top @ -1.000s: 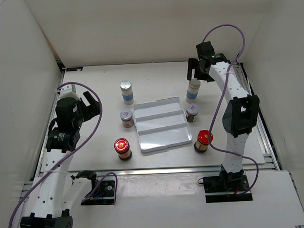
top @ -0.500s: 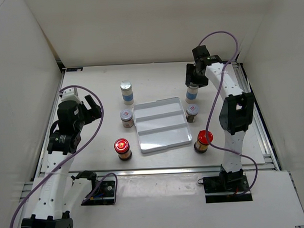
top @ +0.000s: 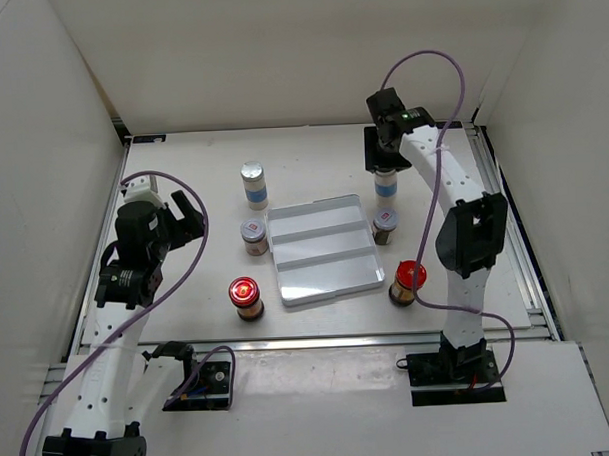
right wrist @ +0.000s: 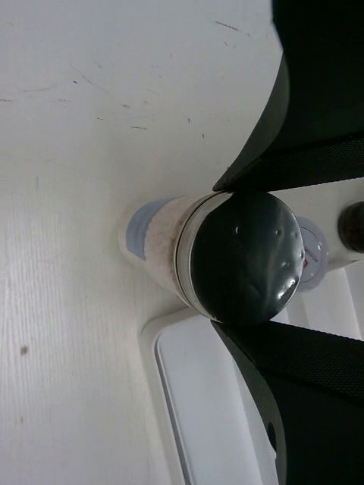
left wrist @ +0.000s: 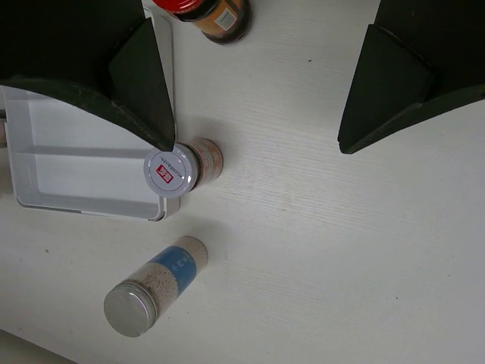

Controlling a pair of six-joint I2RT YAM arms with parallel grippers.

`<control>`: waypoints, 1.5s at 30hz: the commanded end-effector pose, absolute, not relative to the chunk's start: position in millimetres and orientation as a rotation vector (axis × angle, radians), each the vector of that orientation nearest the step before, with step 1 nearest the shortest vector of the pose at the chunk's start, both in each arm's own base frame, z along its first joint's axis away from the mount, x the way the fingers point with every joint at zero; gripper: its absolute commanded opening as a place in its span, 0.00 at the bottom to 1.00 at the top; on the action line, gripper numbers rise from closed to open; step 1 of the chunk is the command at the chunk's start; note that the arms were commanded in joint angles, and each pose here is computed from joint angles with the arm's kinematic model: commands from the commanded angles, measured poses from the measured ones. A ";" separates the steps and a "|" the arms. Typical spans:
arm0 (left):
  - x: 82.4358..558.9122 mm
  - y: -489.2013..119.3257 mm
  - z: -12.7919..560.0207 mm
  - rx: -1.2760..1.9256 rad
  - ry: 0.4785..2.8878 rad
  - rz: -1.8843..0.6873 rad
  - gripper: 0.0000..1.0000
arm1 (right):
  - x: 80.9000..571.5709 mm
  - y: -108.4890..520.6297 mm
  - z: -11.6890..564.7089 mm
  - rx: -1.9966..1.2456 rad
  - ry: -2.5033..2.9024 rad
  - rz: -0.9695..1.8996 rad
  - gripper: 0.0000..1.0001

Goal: Organize the condiment bottles

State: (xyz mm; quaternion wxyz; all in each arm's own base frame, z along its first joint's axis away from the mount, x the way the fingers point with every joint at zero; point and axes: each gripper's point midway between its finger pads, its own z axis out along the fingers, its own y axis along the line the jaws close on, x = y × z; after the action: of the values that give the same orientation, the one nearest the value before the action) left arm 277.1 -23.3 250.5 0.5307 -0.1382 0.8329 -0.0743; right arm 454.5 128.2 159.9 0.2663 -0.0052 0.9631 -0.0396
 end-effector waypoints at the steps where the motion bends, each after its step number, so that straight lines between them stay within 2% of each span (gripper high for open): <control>1: 277.3 -27.1 246.4 -0.337 2.000 -0.205 0.99 | 450.2 137.2 276.7 -0.031 2.314 -0.059 0.00; 5: 278.4 -26.7 243.8 -0.326 2.010 -0.196 0.99 | 433.6 163.2 284.5 -0.099 2.325 0.082 0.00; 10: 282.6 -21.4 251.1 -0.417 1.944 -0.203 0.99 | 410.4 201.2 265.9 -0.179 2.411 0.339 0.00; 16: 289.3 -38.3 251.9 -0.375 1.954 -0.301 0.99 | 383.2 241.1 232.0 -0.268 2.479 0.455 0.00; 25: 303.0 -81.1 229.6 -0.272 2.138 -0.506 0.99 | 388.7 251.7 195.0 -0.302 2.552 0.445 0.00; 39: 306.1 -71.1 234.3 -0.278 2.111 -0.427 0.99 | 409.0 237.3 207.1 -0.268 2.486 0.305 0.00; 45: 315.9 -72.3 234.3 -0.281 2.128 -0.423 0.99 | 416.9 229.5 173.9 -0.249 2.557 0.253 0.00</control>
State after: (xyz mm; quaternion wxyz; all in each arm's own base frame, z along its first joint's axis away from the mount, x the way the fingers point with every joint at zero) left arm 306.3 -72.5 213.2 0.4370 -0.1199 0.8745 -0.1728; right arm 400.3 230.1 172.9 0.2589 -0.0966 0.9556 0.1022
